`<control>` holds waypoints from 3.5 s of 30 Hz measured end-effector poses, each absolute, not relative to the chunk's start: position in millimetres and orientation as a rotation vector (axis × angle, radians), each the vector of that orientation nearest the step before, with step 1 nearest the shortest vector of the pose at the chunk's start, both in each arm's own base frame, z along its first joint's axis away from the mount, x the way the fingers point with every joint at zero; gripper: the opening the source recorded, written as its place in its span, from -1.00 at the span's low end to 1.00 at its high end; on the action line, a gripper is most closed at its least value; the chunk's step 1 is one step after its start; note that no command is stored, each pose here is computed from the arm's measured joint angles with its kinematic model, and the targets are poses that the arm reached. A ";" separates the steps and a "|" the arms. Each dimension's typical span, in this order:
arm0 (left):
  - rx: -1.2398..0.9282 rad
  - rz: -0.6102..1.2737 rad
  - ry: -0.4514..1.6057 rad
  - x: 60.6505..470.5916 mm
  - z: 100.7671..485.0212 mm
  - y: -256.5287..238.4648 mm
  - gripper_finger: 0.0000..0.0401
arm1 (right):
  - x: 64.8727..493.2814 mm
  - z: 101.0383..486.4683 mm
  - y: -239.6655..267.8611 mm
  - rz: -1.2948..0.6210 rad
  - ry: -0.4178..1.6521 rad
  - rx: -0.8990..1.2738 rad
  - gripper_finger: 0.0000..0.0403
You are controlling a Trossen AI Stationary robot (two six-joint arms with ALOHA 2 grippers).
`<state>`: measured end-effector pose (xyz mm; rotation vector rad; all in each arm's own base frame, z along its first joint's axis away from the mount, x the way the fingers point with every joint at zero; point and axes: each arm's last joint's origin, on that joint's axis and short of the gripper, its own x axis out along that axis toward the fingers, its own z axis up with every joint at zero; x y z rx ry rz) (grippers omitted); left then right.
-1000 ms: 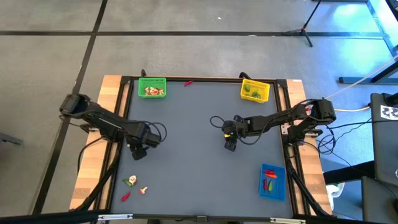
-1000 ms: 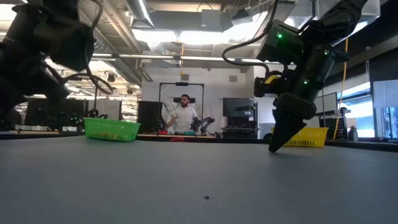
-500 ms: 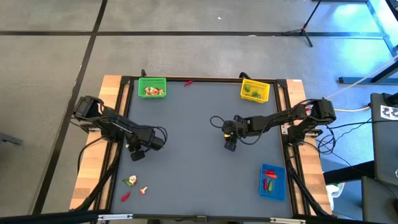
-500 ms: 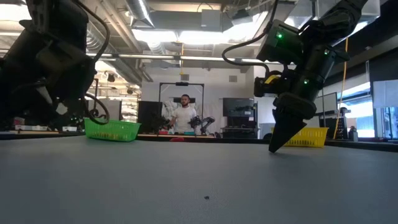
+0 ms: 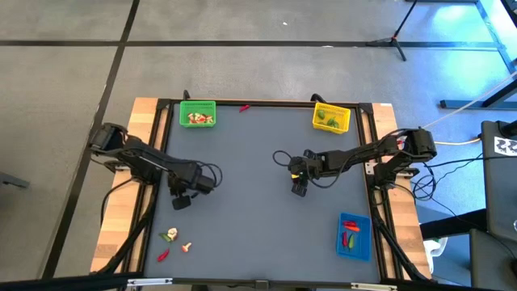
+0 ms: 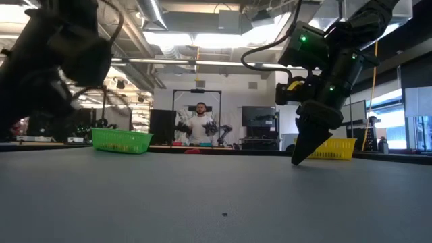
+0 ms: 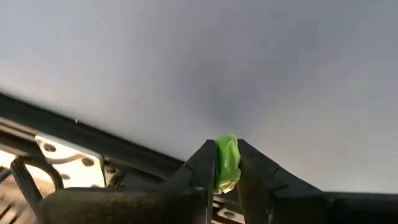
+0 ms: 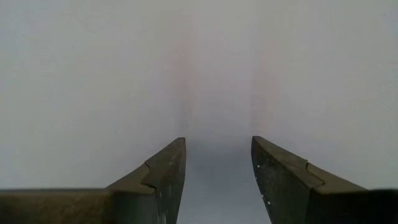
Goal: Sort produce into baskets
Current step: Put the green mushroom into the green bin, then put the red mushroom into the green bin
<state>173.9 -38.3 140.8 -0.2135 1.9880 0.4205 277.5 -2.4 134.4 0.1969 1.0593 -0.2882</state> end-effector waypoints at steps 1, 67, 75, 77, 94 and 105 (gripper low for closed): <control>-0.222 0.411 1.964 176.0 145.4 -38.4 -0.75 | 277.5 134.4 -2.4 -0.288 1.059 0.197 -0.10; -0.441 1.154 1.107 159.5 196.6 210.3 -0.71 | 279.9 135.9 -2.8 -0.296 1.029 0.191 -0.10; -0.448 1.157 1.112 160.0 194.3 211.0 -0.37 | 280.0 136.1 -3.4 -0.313 1.023 0.180 -0.10; -0.442 1.152 1.116 160.0 194.4 211.0 -0.27 | 280.2 136.2 -3.4 -0.313 1.021 0.180 -0.10; -0.432 0.733 0.983 183.5 233.5 155.0 -0.10 | 281.3 136.8 -3.4 -0.312 1.009 0.181 -0.10; -0.384 0.476 1.081 211.0 234.0 87.5 -0.10 | 281.4 136.9 -3.4 -0.311 1.006 0.182 -0.10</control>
